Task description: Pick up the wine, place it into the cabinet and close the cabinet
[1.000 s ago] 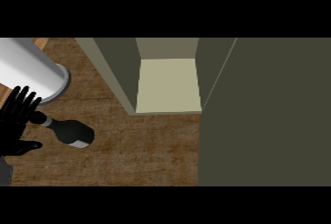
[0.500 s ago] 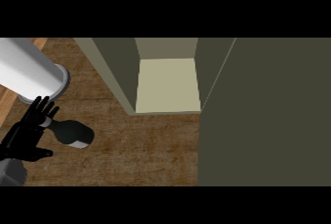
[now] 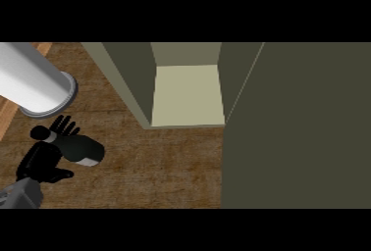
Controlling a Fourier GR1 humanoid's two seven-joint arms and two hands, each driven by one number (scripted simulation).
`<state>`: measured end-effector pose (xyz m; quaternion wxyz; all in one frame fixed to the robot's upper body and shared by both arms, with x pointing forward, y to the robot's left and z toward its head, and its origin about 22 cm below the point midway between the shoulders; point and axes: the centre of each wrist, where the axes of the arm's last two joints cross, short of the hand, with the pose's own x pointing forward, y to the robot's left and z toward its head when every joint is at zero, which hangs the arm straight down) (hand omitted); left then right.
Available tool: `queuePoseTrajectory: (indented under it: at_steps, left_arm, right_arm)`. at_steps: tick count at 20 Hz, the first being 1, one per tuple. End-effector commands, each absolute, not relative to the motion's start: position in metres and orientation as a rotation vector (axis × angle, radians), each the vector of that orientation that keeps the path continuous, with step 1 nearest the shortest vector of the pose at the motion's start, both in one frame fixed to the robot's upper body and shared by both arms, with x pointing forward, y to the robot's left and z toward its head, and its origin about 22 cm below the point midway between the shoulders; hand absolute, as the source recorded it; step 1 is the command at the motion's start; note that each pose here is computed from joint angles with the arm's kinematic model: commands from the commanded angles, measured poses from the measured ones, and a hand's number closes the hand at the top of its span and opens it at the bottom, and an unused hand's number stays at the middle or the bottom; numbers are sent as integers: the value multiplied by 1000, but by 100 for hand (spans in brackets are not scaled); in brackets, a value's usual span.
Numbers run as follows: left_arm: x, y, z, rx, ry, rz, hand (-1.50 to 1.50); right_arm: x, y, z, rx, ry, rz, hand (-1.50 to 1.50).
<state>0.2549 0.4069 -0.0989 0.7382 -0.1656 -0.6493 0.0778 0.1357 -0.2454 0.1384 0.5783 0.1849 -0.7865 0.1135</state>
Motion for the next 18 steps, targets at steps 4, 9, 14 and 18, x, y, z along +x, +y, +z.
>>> queuePoseTrajectory:
  at_steps: [4,9,14,18]
  left_arm:
    - [255,389,-115,-453,-1482,229,-150]
    - [250,387,-122,-478,-1488,298,-150]
    - [253,366,-130,-534,-1510,290,-150]
    - [259,358,-129,-664,-1433,248,150]
  right_arm:
    - [105,-241,171,476,-1887,277,-150]
    - [110,-240,161,493,-1880,271,-150]
    - [115,-237,161,503,-1881,274,-150]
    - [111,-238,164,488,-1874,288,-150]
